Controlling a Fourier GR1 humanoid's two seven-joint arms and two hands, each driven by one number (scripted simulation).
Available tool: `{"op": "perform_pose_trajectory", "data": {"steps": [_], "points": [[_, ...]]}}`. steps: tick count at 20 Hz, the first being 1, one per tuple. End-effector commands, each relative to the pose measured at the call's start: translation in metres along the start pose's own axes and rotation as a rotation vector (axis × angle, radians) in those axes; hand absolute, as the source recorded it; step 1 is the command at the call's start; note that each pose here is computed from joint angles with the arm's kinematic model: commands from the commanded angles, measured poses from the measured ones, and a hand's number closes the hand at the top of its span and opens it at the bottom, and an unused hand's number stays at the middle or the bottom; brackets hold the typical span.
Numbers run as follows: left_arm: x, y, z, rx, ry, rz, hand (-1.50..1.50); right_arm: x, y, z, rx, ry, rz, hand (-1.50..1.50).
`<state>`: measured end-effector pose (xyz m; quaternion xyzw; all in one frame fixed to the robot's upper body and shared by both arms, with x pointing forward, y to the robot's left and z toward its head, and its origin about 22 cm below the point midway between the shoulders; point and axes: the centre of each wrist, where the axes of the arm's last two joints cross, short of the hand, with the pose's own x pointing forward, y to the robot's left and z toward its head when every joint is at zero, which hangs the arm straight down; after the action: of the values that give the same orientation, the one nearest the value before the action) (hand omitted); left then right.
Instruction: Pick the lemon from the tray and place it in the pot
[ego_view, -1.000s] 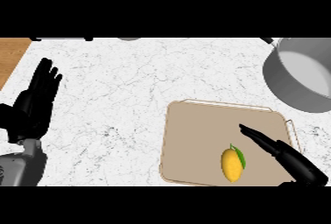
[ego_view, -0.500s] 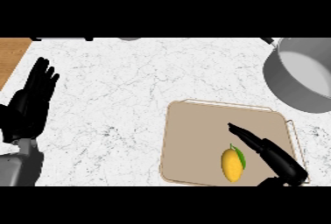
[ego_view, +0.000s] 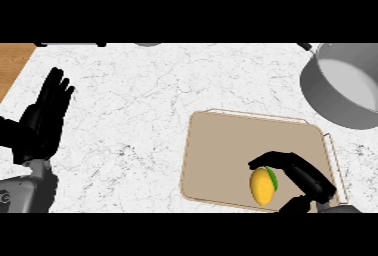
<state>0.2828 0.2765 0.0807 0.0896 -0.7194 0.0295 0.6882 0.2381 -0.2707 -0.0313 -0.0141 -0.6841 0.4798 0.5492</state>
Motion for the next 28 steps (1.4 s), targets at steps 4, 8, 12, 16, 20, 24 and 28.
{"op": "perform_pose_trajectory", "data": {"steps": [4,8,12,16,20,24,28], "points": [[-0.012,0.012,-0.002,0.007,0.002,0.005,0.0,0.018,0.022,-0.012,0.001,-0.061,0.041,1.5],[0.004,0.002,-0.007,0.008,-0.005,0.007,0.0,-0.001,0.019,0.02,0.074,-0.052,0.11,1.5],[-0.001,0.006,0.009,0.011,0.015,0.005,0.0,0.007,0.001,0.058,0.397,-0.027,0.353,1.5],[-0.006,0.013,0.006,0.039,-0.001,-0.014,0.0,0.026,-0.019,0.091,0.471,-0.043,0.45,1.5],[0.004,-0.004,0.006,0.01,-0.001,-0.007,0.0,0.042,-0.029,0.121,0.389,-0.037,0.466,1.5],[-0.002,0.022,0.01,0.021,-0.006,-0.005,0.0,0.061,-0.06,0.13,0.19,-0.086,0.391,1.5],[0.008,0.017,0.001,0.03,0.003,-0.001,0.0,0.079,-0.075,0.132,-0.105,-0.103,0.289,1.5]]}}
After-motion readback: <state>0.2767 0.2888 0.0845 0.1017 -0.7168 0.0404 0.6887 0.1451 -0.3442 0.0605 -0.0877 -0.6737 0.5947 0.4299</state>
